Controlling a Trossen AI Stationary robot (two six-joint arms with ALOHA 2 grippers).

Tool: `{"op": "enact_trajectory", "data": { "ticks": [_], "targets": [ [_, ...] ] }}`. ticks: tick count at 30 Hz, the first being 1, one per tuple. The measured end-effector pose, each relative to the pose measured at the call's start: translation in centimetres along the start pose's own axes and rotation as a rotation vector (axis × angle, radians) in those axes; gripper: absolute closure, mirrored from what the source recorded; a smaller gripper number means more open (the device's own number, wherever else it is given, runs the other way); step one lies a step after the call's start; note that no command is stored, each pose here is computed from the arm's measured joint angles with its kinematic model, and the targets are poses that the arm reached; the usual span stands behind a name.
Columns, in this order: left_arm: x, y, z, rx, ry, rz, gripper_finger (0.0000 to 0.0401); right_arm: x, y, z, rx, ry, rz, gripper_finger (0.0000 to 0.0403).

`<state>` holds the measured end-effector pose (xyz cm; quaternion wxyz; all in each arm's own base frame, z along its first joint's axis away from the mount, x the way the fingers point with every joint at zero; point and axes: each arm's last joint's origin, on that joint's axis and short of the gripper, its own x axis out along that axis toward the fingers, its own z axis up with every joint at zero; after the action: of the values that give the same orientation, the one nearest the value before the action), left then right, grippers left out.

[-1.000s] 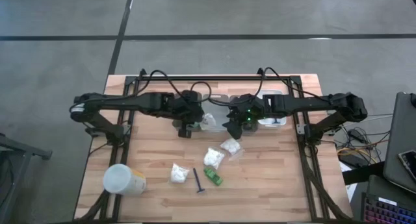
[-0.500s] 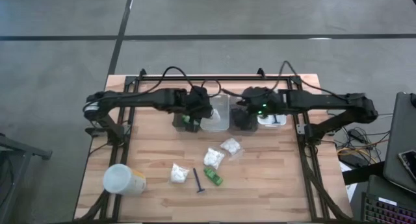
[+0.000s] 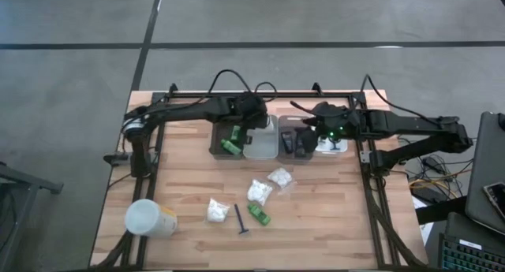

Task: Pick & Place Travel size toiletries
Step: Put the white cotton pack into the gray bin

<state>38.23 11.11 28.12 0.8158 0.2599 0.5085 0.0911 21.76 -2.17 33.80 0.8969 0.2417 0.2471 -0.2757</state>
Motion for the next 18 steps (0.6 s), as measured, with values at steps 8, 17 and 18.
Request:
{"op": "enact_trajectory", "data": {
  "ticks": [8,17,18],
  "targets": [
    [3.0,1.2,0.5,0.017,0.158,-0.036,0.0398,0.5,-0.5,-1.0,0.028,0.027,-0.023,0.0162],
    [6.0,0.9,0.9,0.034,0.253,0.006,0.0391,1.2,-1.0,-2.1,0.045,0.057,-0.047,0.0143],
    [6.1,0.8,0.9,0.037,0.263,0.012,0.0386,1.2,-1.0,-2.1,0.045,0.057,-0.047,0.0141]
  ]
}}
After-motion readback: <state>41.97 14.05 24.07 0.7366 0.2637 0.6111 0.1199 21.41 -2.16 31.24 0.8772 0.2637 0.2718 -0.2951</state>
